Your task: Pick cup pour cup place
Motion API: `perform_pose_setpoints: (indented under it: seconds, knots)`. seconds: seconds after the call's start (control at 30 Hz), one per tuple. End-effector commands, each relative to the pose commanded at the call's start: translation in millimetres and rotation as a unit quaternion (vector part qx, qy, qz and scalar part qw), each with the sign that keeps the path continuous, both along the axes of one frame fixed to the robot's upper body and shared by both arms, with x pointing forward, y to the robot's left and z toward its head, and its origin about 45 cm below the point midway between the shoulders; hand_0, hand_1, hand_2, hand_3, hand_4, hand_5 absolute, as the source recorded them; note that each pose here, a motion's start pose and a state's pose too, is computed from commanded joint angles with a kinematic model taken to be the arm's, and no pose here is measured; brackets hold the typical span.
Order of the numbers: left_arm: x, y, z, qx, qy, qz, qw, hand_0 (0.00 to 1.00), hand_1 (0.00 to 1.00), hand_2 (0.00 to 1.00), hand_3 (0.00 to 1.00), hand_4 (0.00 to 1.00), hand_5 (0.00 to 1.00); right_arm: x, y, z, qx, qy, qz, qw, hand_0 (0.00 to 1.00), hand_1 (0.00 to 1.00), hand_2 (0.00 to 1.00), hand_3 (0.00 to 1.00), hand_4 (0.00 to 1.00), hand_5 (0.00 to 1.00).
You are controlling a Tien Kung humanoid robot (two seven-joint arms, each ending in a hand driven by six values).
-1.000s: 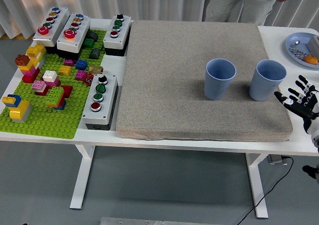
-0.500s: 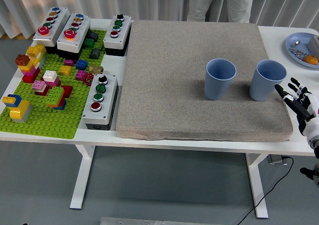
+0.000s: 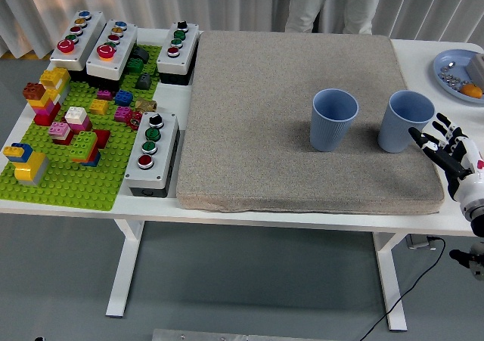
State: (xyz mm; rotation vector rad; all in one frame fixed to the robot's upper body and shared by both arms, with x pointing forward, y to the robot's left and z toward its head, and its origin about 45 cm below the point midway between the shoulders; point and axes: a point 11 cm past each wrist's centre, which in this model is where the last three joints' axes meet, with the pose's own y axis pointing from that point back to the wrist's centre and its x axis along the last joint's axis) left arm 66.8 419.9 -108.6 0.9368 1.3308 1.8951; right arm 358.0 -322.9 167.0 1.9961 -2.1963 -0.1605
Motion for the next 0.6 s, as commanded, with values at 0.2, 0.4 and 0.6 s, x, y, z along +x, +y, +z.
perform_pose_setpoints:
  seconds: [0.2, 0.4, 0.6]
  knots:
    - [0.4, -0.2, 0.0, 0.0, -0.001, 0.001, 1.0, 0.694, 0.678, 0.737, 0.672, 0.468, 0.978, 1.7, 4.8, -0.3, 0.003, 0.0, 0.005, 1.0, 0.894, 0.829, 0.951, 0.921, 0.939, 0.544]
    - [0.0, -0.5, -0.2, 0.0, 0.0, 0.0, 1.0, 0.694, 0.678, 0.736, 0.672, 0.468, 0.98, 2.5, 8.2, -1.9, 0.005, 0.002, 0.007, 1.0, 0.896, 0.83, 0.951, 0.92, 0.938, 0.533]
    - [0.6, -1.1, -0.3, -0.001, -0.001, 0.001, 1.0, 0.694, 0.678, 0.736, 0.671, 0.467, 0.978, 4.8, 9.1, -1.5, 0.006, 0.001, 0.006, 1.0, 0.9, 0.83, 0.951, 0.919, 0.93, 0.521]
